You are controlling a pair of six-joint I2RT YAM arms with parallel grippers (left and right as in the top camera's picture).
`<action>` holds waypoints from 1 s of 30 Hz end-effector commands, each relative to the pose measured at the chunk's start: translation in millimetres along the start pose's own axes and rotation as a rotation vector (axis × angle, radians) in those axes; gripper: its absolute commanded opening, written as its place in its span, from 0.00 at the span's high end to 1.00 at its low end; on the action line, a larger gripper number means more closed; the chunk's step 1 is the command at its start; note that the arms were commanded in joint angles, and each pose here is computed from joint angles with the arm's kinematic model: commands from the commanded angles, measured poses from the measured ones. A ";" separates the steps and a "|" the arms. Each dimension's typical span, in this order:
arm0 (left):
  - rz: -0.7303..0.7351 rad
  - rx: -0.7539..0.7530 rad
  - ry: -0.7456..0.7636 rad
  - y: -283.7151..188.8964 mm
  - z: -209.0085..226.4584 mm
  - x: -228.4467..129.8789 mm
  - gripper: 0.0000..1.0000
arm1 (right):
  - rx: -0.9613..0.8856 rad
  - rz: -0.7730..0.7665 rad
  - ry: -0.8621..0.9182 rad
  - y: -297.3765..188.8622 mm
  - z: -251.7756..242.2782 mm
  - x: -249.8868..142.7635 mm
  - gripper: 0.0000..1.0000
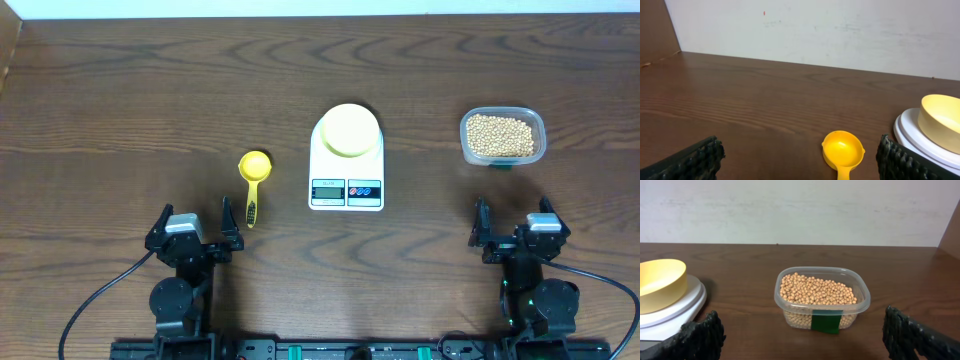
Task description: Scoop item into bowl and weigh 50g on scale
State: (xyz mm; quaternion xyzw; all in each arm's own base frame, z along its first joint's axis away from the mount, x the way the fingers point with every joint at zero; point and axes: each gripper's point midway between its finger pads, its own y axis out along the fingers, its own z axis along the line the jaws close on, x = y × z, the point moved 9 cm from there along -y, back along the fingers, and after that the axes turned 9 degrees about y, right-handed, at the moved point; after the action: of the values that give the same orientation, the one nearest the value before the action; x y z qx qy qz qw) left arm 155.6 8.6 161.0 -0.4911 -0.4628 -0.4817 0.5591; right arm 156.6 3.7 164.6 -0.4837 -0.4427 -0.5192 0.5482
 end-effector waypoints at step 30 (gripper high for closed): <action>0.037 -0.142 -0.270 -0.1 -12.5 -5.8 0.00 | 0.011 0.002 -0.001 -0.2 1.4 -1.0 0.01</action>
State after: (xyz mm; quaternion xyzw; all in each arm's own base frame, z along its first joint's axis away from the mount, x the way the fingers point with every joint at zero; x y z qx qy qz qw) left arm 155.9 4.3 162.2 -0.5349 -0.4890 -0.4617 0.5114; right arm 156.6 3.7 164.6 -0.4838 -0.4426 -0.5191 0.5483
